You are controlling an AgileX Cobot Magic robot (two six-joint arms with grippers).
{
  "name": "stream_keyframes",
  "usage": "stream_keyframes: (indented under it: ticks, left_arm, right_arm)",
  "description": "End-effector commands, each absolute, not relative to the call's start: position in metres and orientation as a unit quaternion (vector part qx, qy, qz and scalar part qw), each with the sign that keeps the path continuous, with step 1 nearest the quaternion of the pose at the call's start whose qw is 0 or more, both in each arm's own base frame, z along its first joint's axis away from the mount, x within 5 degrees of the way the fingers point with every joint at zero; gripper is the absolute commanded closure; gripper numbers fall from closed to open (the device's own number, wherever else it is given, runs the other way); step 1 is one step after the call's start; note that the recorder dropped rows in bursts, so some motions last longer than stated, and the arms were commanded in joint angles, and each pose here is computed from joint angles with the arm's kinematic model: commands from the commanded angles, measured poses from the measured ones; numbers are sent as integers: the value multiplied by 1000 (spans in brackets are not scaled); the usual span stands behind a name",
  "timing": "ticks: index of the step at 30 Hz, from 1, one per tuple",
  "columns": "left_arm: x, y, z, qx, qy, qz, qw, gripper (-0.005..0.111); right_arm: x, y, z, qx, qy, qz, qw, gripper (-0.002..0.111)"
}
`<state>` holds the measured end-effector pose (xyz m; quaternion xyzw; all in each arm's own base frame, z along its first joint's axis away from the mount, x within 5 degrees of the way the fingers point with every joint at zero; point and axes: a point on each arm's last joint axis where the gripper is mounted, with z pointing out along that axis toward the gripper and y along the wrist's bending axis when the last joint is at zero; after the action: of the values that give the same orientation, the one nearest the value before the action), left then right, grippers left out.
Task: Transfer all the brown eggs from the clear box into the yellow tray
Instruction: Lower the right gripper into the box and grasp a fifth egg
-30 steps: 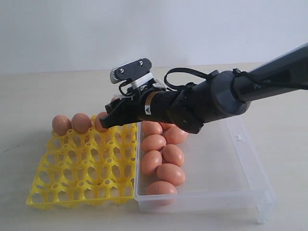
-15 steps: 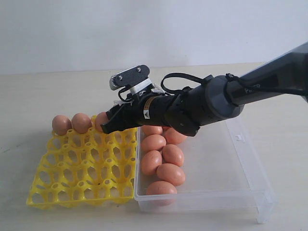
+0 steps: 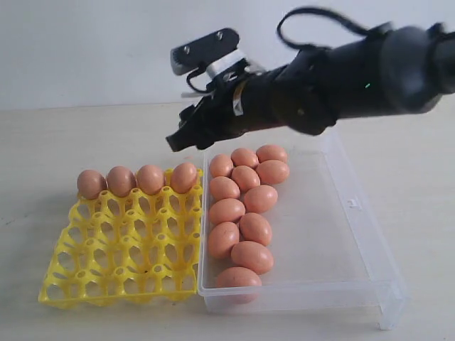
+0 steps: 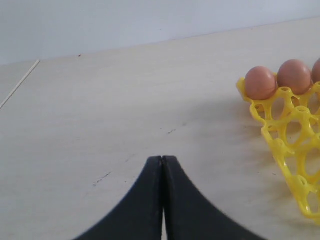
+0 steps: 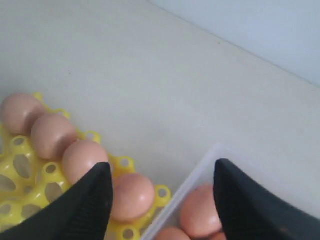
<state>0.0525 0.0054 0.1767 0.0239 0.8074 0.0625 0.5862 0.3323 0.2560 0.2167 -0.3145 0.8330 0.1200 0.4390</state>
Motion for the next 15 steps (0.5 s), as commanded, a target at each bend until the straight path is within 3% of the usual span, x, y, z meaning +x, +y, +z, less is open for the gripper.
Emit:
stream_keyframes:
  ticks: [1,8,15]
  left_arm:
    - [52,5,179,24,802,59,594,107]
    - [52,5,179,24,802,59,594,107]
    - [52,5,179,24,802,59,594,107]
  right_arm:
    - [307,226,257,-282,885,65,364,52]
    - [276,198,240,-262,930,22,259,52]
    - [267,199,198,-255,937,52,232,52]
